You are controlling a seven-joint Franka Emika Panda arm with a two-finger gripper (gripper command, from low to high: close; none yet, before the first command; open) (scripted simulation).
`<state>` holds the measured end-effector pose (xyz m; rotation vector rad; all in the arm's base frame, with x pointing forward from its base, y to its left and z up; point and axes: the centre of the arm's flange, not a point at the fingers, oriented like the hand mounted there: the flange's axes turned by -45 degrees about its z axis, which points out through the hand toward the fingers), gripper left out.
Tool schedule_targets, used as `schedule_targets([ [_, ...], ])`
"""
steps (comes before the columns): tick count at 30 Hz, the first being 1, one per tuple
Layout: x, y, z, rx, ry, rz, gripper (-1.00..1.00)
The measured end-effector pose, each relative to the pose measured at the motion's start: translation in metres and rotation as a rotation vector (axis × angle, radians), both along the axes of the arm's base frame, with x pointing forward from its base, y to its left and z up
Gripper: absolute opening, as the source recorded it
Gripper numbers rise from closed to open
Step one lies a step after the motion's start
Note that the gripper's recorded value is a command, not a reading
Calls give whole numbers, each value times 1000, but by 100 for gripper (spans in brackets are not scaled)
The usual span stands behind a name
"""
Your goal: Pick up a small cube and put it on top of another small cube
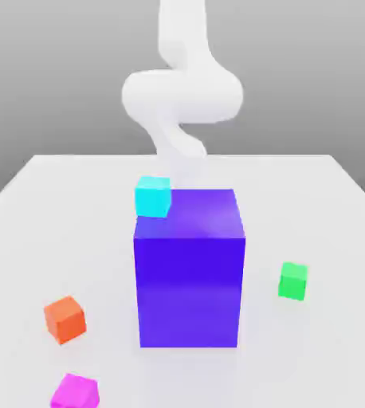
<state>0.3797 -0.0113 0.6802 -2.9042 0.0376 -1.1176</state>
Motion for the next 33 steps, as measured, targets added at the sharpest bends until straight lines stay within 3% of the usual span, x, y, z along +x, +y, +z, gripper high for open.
schedule_targets([
  [7, 79, -32, -102, 62, 183, -20, 0],
  [15, 131, -67, -236, 101, 382, -72, 0],
  [28, 127, -131, -463, 76, 697, -204, 0],
  [33, 121, -139, -537, 63, 732, -220, 0],
])
